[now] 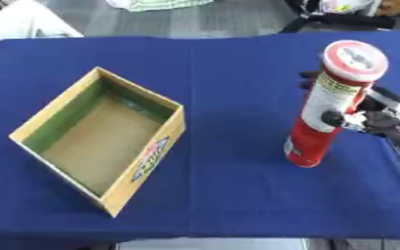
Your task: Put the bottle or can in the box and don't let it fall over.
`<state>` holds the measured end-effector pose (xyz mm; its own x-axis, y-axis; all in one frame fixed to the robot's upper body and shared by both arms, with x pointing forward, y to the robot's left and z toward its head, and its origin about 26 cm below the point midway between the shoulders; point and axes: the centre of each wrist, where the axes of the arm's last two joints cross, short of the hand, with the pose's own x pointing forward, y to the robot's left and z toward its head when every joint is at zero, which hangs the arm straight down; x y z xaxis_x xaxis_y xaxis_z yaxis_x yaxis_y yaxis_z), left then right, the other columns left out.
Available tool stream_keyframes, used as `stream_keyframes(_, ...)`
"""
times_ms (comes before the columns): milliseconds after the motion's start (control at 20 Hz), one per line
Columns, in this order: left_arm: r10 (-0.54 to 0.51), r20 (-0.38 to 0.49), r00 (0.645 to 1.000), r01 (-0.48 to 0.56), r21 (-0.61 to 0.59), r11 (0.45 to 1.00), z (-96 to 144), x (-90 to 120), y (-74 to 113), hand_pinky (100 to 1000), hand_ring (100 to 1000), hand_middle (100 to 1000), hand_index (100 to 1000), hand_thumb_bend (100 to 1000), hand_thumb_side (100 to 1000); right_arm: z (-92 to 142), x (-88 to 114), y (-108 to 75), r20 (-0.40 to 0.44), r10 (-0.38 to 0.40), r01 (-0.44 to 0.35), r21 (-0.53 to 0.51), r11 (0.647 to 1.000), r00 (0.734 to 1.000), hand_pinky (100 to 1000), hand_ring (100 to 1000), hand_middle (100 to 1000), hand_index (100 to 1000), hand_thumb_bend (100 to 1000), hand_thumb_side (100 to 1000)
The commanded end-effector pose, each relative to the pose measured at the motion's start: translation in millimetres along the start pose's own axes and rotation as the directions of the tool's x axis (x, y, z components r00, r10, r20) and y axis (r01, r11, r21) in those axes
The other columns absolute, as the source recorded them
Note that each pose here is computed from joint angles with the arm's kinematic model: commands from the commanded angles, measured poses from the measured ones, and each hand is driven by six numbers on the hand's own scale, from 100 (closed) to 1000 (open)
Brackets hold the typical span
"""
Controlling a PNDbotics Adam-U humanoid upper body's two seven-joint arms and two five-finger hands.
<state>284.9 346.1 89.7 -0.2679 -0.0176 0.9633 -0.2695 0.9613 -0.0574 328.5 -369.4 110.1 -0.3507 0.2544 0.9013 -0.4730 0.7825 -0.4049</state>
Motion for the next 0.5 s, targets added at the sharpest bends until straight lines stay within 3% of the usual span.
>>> stream_keyframes(50, -0.01, 0.026, 1.0, 0.011, -0.007, 1.0, -3.5, 7.8, 2.3, 712, 1000, 917, 857, 491, 899, -2.3, 6.1, -6.8, 0.005, 0.026, -0.026, -0.013, 1.0, 1.0, 948, 1000, 1000, 671, 607, 315)
stream_keyframes(200, -0.01, 0.025, 1.0, 0.01, -0.008, 1.0, -3.4, 7.5, 2.0, 712, 1000, 917, 857, 489, 900, -2.7, 4.4, -6.0, -0.001, 0.014, -0.014, -0.019, 1.0, 1.0, 942, 1000, 1000, 623, 592, 222)
stream_keyframes(250, -0.01, 0.025, 1.0, 0.01, -0.008, 1.0, -3.4, 7.5, 2.0, 712, 1000, 917, 857, 488, 899, -2.7, 3.8, -5.8, -0.004, 0.008, -0.008, -0.021, 1.0, 1.0, 937, 1000, 1000, 600, 593, 155)
stream_keyframes(500, -0.011, 0.026, 1.0, 0.011, -0.009, 1.0, -3.6, 7.8, 1.9, 712, 1000, 918, 857, 488, 899, -3.5, 3.3, -5.4, -0.002, -0.024, 0.024, -0.032, 0.999, 1.0, 933, 1000, 1000, 553, 537, 100)
